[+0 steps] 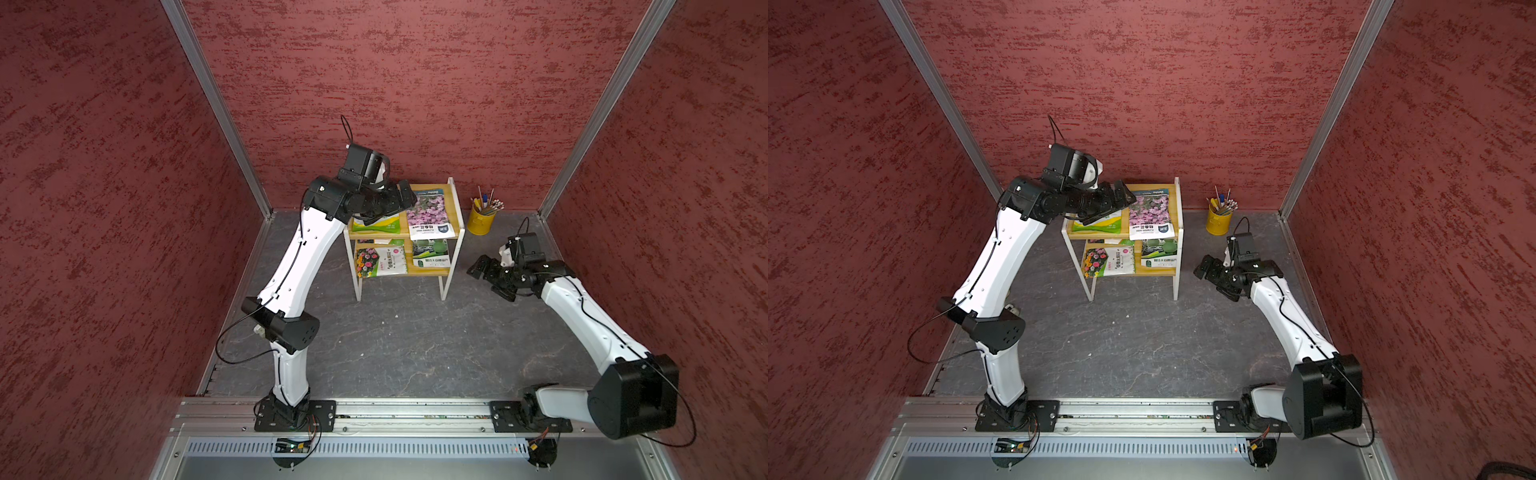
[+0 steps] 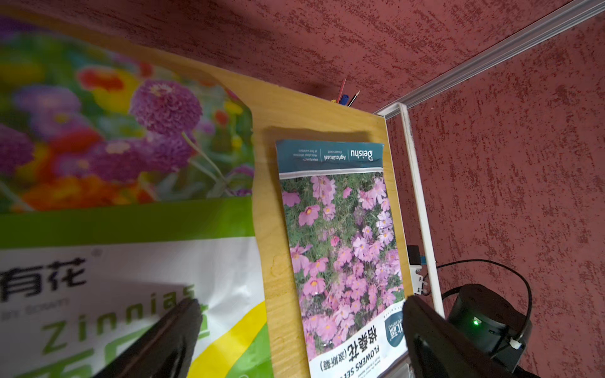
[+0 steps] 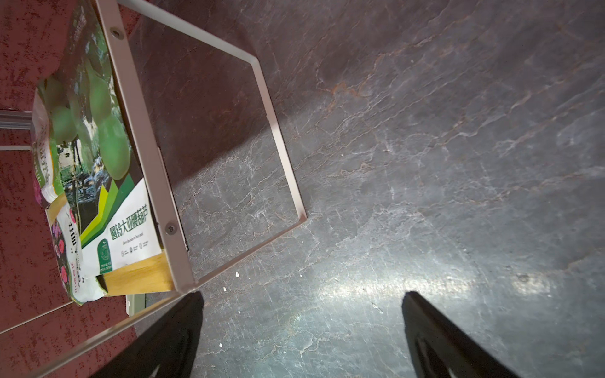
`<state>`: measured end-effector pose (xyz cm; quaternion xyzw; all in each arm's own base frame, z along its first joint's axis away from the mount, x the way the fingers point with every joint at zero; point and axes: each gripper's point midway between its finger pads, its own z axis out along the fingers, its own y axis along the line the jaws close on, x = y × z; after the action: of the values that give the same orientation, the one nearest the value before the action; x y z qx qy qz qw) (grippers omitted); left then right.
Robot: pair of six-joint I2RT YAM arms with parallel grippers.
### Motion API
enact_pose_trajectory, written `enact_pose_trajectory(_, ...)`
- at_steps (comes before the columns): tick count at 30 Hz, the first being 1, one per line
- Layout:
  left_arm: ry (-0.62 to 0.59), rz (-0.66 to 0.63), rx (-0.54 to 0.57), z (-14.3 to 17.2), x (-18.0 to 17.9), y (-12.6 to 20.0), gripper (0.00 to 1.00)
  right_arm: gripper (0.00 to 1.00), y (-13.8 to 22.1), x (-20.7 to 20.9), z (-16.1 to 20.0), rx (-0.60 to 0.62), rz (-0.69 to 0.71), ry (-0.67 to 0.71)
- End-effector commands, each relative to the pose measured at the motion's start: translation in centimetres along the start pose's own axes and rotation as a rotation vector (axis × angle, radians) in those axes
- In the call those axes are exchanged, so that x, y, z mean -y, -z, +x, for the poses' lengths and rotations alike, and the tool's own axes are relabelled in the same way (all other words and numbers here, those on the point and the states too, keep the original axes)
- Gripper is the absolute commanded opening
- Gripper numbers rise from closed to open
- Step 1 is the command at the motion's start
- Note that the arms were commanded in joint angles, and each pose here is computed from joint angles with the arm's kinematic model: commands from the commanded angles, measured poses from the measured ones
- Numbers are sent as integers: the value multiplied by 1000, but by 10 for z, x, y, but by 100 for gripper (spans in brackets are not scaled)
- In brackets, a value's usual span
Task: Take the seed bag off the shelf
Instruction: Pick up the seed packet from the shelf.
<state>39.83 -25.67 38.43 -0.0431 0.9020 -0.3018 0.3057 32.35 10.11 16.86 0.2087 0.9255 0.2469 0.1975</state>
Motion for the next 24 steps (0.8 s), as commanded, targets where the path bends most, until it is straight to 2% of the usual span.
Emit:
enact_pose_trajectory(1,-1,-52,-9,8,-13,3,100,98,4,0,0,10,-16,8)
enact_pose_trajectory(10,30,-63,-46,36,-16,7,100,99,-1,-1,-4,11,-29,-17)
enact_pose_trajectory(15,40,-44,-47,40,-13,11,100,99,-3,-2,-6,10,-31,-18)
enact_pose_trajectory(18,28,-35,-13,30,-7,20,100,98,-4,-3,-5,6,-32,-16)
enact_pose_trajectory(24,-5,-5,76,-11,-1,29,100,99,-5,-3,-6,0,-34,-21)
